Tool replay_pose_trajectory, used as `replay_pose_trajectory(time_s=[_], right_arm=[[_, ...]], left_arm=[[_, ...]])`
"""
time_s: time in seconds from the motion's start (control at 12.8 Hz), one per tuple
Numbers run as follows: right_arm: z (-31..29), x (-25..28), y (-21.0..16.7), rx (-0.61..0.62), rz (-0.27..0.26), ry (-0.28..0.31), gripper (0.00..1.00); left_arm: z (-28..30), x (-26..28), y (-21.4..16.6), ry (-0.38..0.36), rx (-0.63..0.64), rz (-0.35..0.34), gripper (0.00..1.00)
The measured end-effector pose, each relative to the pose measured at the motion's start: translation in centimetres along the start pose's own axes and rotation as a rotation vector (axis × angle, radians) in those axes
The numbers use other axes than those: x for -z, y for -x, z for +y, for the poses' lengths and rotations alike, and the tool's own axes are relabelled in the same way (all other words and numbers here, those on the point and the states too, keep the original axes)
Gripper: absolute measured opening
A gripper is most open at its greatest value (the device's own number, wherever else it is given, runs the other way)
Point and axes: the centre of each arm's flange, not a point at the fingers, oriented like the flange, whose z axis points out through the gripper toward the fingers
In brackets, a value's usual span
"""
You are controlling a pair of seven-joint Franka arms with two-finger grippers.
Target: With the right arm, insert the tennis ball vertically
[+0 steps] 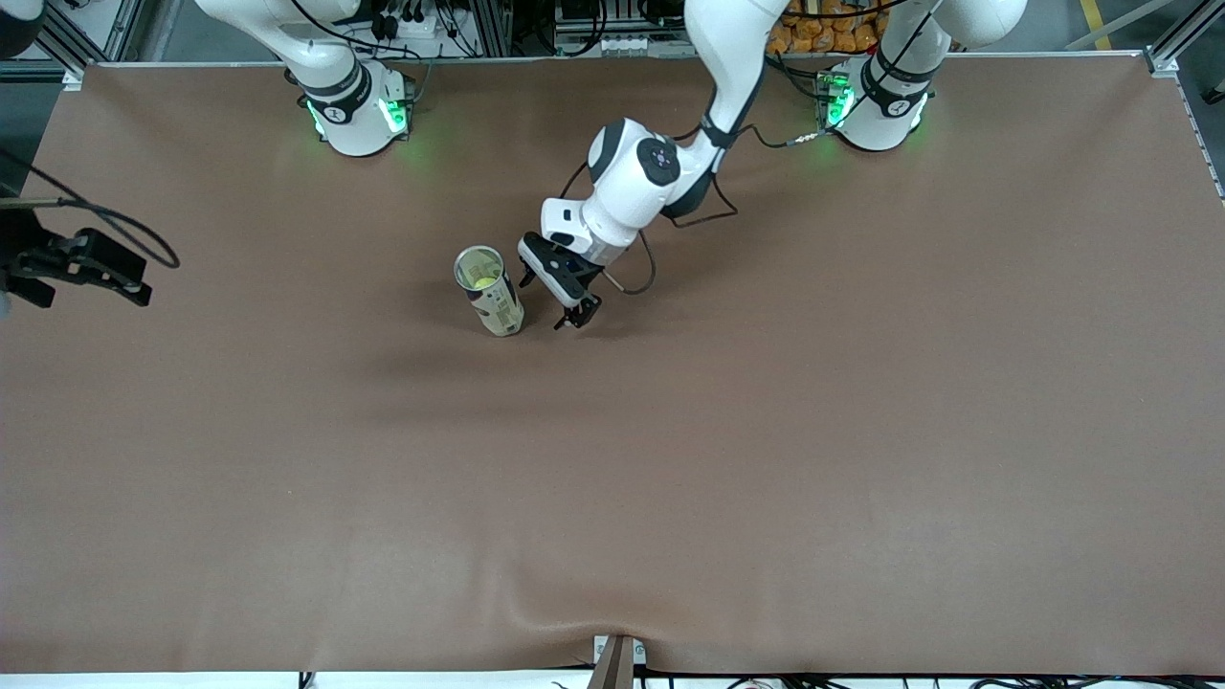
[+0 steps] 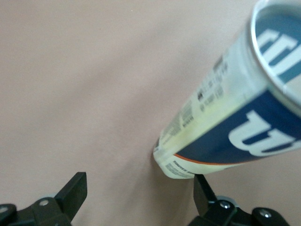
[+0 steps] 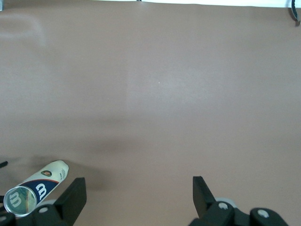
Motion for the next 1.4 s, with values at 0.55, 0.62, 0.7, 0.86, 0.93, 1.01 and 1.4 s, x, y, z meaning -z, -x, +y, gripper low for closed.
replay_pose_trajectory(time_s=[0.55, 0.62, 0.7, 0.86, 0.93, 1.01, 1.4], right_arm=[[-0.4, -0.5, 3.2, 0.003, 0.003, 0.002, 1.0], [-0.3, -0.6, 3.2, 0.002, 0.002, 0.002, 1.0], [-0.4, -0.7, 3.2, 0.003, 0.001, 0.001, 1.0], [-0.9, -0.8, 3.2, 0.012, -0.003, 0.001, 1.0], [-1.2, -0.7, 3.2, 0.018, -0.007, 0.002, 1.0], [-1.5, -0.7, 3.3, 0.024, -0.016, 0.003, 1.0], [-1.4, -0.7, 3.4, 0.02, -0.031, 0.006, 1.0]], left_arm=[[-7.9, 9.9, -7.3, 0.066, -0.089, -0.24, 1.0], [-8.8, 11.0, -7.7, 0.065, -0.042, -0.257, 1.0], [-9.9, 12.0, -7.9, 0.058, 0.007, -0.274, 1.0], [-13.1, 14.9, -8.2, 0.026, 0.061, -0.332, 1.0], [-14.8, 16.8, -8.5, 0.005, 0.066, -0.366, 1.0], [-16.3, 18.8, -8.9, -0.021, 0.068, -0.399, 1.0], [-25.2, 25.8, -7.7, -0.15, 0.119, -0.537, 1.0]])
